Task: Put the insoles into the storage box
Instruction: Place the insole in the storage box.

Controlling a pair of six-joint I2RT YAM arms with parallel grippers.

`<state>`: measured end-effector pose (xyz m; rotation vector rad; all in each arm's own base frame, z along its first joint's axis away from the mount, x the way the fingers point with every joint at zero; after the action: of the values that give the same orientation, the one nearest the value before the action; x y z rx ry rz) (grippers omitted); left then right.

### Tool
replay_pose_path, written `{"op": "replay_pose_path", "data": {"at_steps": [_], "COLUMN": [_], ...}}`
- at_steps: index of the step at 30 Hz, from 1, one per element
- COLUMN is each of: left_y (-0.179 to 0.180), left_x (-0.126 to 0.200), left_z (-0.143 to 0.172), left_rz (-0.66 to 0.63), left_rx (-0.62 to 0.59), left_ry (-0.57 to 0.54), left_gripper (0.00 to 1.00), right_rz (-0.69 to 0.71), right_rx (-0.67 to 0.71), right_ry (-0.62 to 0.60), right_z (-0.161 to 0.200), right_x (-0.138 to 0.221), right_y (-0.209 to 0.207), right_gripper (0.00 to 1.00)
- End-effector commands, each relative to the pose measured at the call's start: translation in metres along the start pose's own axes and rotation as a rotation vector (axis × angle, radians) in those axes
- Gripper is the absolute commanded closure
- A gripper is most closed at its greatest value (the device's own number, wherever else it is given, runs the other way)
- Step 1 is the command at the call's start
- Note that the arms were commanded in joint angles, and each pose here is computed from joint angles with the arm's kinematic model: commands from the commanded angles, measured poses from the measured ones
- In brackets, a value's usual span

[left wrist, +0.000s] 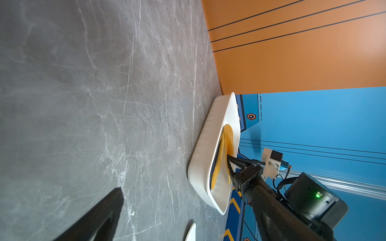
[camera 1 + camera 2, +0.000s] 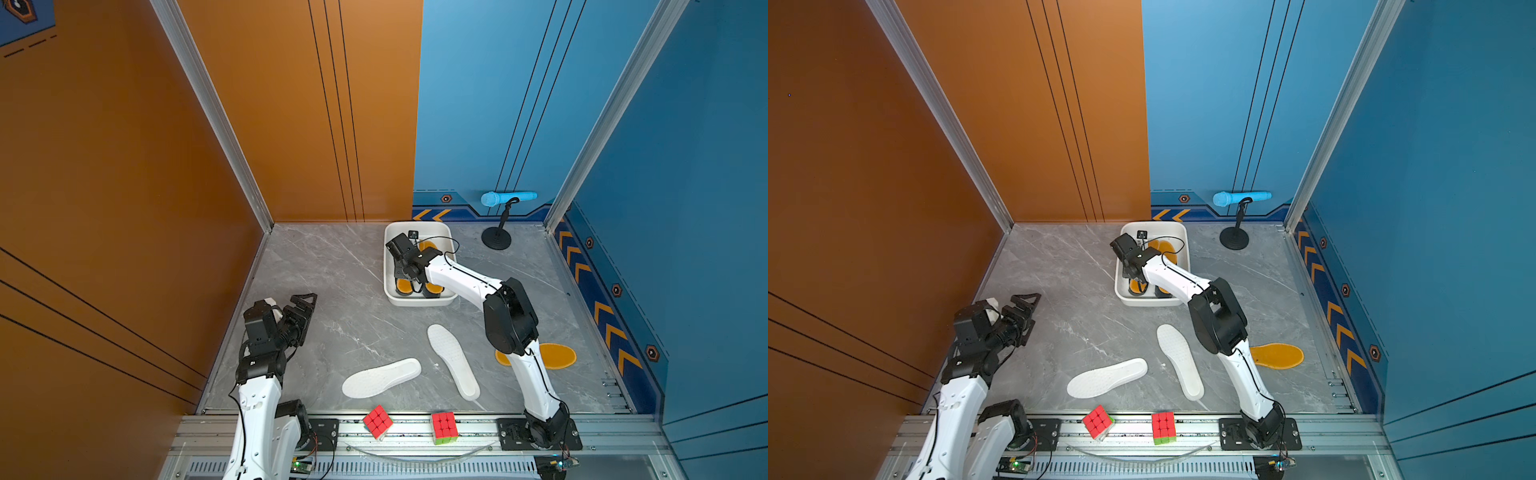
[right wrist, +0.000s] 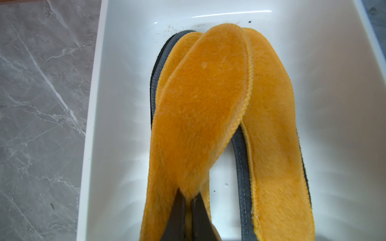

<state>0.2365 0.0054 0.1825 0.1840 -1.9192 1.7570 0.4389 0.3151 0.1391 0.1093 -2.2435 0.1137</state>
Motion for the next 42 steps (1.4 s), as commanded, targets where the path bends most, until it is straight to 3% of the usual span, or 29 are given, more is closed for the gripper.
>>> {"op": "replay_pose_path", "data": {"at_steps": [1, 11, 22, 29, 42], "left_y": [-0.003, -0.002, -0.003, -0.003, -0.004], "left_x": [-0.001, -0.001, -0.001, 0.000, 0.000], "left_z": [0.002, 0.003, 0.003, 0.003, 0.003], "left_rz": [0.013, 0.012, 0.014, 0.014, 0.019], "left_rx": [-0.009, -0.010, -0.011, -0.010, -0.013], "left_ry": [0.017, 0.015, 0.014, 0.013, 0.016], "left_gripper": [0.02, 0.02, 0.02, 0.02, 0.02], "right_rz": [0.013, -0.007, -0.030, -0.030, -0.017], "right_rx": [-0.016, -0.037, 0.056, 0.125, 0.120], "right_ry": [0.028, 0.062, 0.031, 0.035, 0.030], "right_z": [0.005, 0.005, 0.000, 0.001, -0.004], "right_x": [-0.005, -0.021, -0.014, -0.014, -0.015], "right_y": [0.000, -0.012, -0.002, 0.001, -0.004], "right_gripper": [1.00, 1.00, 0.99, 0.93, 0.85]}}
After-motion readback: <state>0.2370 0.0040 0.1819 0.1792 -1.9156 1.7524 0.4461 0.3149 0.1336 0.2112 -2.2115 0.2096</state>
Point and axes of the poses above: each gripper's point midway between its finger pads, its own x axis back along the fingers, its own y axis along the line the jaws close on, z = x × y, the point moved 5 cm from there along x, back along the fingers, and after that the axes turned 12 degrees about x, right-handed, at the moved point
